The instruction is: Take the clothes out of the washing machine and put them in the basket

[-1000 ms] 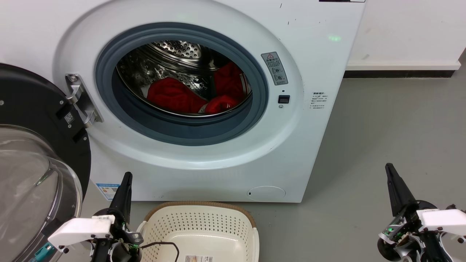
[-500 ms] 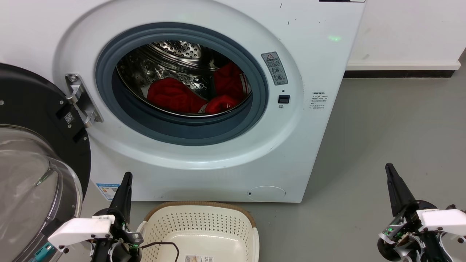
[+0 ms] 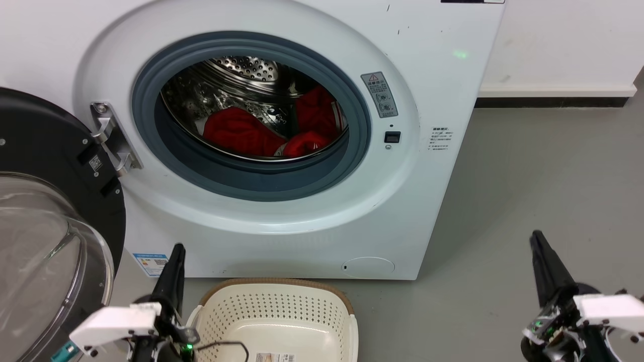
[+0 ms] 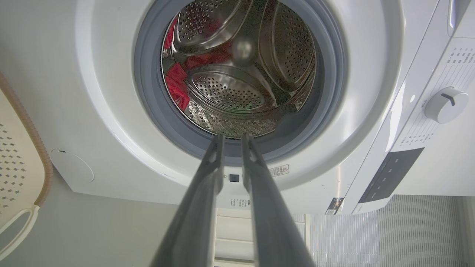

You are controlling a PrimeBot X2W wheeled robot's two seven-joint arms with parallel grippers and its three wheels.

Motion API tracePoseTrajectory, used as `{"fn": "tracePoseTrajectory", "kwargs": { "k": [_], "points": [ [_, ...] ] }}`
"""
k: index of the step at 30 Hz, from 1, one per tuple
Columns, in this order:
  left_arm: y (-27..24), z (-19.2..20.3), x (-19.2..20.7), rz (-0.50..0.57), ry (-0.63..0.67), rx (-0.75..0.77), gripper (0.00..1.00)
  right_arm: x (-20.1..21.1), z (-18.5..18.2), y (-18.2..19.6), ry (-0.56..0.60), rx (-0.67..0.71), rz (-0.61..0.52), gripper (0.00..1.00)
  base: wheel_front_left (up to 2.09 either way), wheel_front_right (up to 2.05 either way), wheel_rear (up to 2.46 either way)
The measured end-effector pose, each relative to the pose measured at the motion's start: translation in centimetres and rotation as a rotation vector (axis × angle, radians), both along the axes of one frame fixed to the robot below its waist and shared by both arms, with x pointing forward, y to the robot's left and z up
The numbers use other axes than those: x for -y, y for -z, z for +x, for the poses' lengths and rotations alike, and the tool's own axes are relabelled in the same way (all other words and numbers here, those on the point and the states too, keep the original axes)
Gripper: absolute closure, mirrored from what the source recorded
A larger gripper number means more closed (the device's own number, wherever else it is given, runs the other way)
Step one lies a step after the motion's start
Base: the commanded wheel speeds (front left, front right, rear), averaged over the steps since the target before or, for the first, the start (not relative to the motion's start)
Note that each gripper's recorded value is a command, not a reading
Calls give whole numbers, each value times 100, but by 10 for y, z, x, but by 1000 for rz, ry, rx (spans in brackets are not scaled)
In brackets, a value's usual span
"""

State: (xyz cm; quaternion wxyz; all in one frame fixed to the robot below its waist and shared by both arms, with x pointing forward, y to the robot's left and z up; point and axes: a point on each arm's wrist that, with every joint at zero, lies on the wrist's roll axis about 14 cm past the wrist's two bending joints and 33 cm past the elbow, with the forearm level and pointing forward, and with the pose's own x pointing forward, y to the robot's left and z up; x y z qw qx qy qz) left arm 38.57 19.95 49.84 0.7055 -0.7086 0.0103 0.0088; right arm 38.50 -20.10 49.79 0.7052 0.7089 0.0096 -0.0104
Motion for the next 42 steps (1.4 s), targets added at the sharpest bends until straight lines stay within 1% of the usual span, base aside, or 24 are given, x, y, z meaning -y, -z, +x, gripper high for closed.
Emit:
{"fn": "tracePoseTrajectory", "kwargs": {
  "k": [4,7,9,17,24,25,28,29,31,42],
  "points": [
    [21,-11,0,-5,-4,-62,0,2,-11,21,9,-63,3,0,0,0,0],
    [20,-11,-1,9,-16,-58,0,4,-12,22,22,-66,-7,0,0,0,0],
    [18,-10,-3,33,-24,-54,0,5,-12,21,28,-65,-34,0,0,0,0],
    [7,-7,-5,175,-38,-36,0,8,-11,9,41,-35,-201,0,0,0,0],
    [2,-8,-3,324,-37,-40,0,4,-11,-2,30,-5,-396,0,0,0,0],
    [2,-8,-3,324,-37,-40,0,4,-11,-2,30,-5,-396,0,0,0,0],
    [-1,-7,0,390,-34,-40,0,1,-12,-5,21,5,-486,0,0,0,0],
    [-3,-7,1,451,-34,-42,0,-1,-13,-7,14,13,-568,0,0,0,0],
    [-4,-6,1,489,-37,-42,0,-3,-13,-9,11,20,-620,0,0,0,0],
    [-7,-9,4,672,-49,-41,0,-8,-16,-19,11,59,-834,0,0,0,0]
  ]
}}
